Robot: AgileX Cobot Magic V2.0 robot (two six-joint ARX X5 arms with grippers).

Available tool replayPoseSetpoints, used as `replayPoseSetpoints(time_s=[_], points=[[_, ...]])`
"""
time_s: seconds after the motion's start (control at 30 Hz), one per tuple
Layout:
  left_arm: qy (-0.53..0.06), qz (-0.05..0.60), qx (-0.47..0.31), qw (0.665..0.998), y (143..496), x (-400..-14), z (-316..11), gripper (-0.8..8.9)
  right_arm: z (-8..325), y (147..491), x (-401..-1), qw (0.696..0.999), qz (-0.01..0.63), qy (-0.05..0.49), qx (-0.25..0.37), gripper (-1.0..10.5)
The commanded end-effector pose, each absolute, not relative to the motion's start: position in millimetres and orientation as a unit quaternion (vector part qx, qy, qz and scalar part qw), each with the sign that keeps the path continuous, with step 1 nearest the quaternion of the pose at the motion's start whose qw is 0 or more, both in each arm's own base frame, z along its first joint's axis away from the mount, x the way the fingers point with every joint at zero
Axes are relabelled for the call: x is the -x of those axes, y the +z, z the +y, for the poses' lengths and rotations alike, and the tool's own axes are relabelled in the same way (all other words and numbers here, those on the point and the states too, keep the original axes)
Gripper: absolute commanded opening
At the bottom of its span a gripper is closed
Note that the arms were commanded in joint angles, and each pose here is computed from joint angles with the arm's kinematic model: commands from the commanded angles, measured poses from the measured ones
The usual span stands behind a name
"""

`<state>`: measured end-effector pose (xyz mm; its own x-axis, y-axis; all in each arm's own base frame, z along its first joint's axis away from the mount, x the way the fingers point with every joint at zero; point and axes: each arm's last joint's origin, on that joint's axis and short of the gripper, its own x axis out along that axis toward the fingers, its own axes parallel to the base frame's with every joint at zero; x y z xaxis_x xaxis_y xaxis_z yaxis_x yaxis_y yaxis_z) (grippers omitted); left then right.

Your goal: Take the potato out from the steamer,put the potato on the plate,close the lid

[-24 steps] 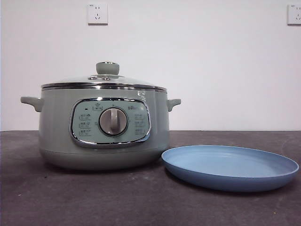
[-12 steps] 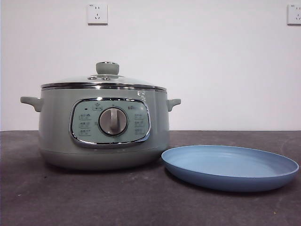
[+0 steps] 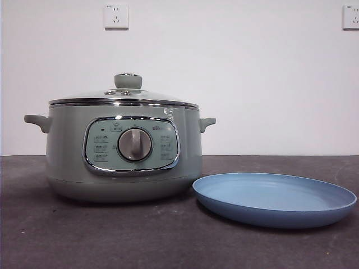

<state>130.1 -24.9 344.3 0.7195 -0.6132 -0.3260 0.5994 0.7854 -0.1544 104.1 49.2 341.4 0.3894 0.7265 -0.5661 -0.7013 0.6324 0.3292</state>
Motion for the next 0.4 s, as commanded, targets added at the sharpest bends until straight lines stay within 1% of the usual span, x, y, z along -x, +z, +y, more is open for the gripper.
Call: replayPoseSetpoints(time_s=[0.03, 0.23, 0.4], points=[[-0.344, 0.177, 0.014, 0.922, 351, -149, -32, 6.5, 50, 342, -105, 0.833, 0.348, 0.429, -0.02, 6.0], [-0.34, 0.196, -0.024, 0.92, 359, -197, -57, 6.5, 50, 342, -105, 0.833, 0.349, 0.428, -0.021, 6.0], [-0.331, 0.227, -0.058, 0.914, 358, -237, -84, 6.5, 50, 342, -105, 0.833, 0.349, 0.428, -0.021, 6.0]])
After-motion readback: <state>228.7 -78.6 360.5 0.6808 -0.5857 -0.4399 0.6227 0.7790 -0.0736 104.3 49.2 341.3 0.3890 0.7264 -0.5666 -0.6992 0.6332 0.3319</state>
